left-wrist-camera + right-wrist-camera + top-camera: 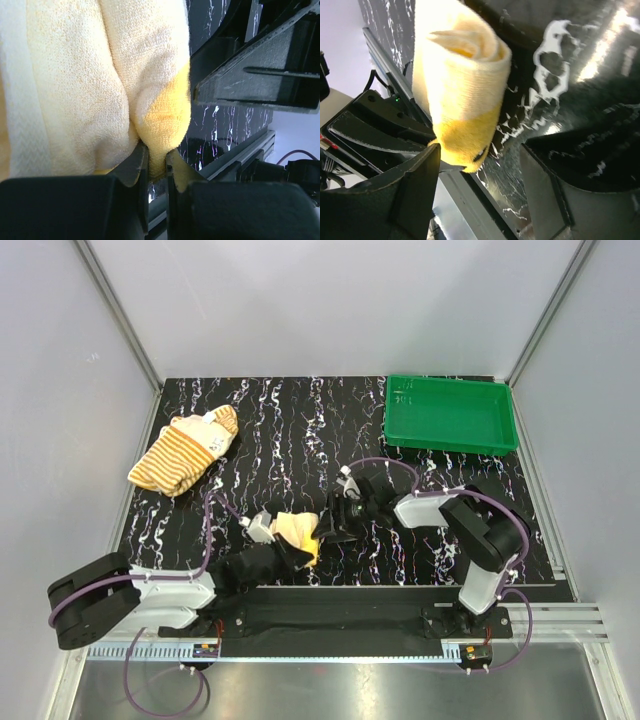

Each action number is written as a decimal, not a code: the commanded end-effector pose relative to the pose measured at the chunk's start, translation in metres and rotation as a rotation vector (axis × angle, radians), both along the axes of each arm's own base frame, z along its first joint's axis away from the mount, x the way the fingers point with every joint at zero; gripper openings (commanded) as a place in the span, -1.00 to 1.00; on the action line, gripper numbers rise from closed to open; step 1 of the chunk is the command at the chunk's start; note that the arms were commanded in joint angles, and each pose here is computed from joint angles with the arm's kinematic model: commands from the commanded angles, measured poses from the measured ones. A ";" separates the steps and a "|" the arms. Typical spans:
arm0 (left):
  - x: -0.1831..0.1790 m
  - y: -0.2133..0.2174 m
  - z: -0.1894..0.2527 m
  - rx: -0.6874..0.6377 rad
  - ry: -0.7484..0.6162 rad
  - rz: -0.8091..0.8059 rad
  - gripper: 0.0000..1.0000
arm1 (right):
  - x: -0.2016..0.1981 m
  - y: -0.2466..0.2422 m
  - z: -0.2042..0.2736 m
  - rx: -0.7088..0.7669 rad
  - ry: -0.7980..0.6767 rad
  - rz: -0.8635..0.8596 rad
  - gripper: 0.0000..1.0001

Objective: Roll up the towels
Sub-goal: Roll the towel

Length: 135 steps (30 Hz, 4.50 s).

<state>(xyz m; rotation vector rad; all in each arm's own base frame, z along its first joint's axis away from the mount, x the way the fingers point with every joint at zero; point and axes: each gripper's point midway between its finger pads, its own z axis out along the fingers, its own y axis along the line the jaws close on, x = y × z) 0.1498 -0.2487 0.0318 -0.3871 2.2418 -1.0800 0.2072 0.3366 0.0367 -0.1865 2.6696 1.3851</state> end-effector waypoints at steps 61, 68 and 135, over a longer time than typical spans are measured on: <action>0.007 -0.125 0.044 0.900 -0.497 -0.321 0.24 | 0.004 -0.106 0.003 -0.749 -0.055 -0.139 -0.75; 0.003 -0.141 0.042 0.980 -0.539 -0.305 0.22 | 0.003 -0.102 0.002 -0.742 -0.040 -0.123 -0.75; 0.029 -0.074 0.020 -0.020 -0.067 -0.285 -1.00 | 0.020 -0.094 0.067 -0.040 -0.100 -0.267 0.45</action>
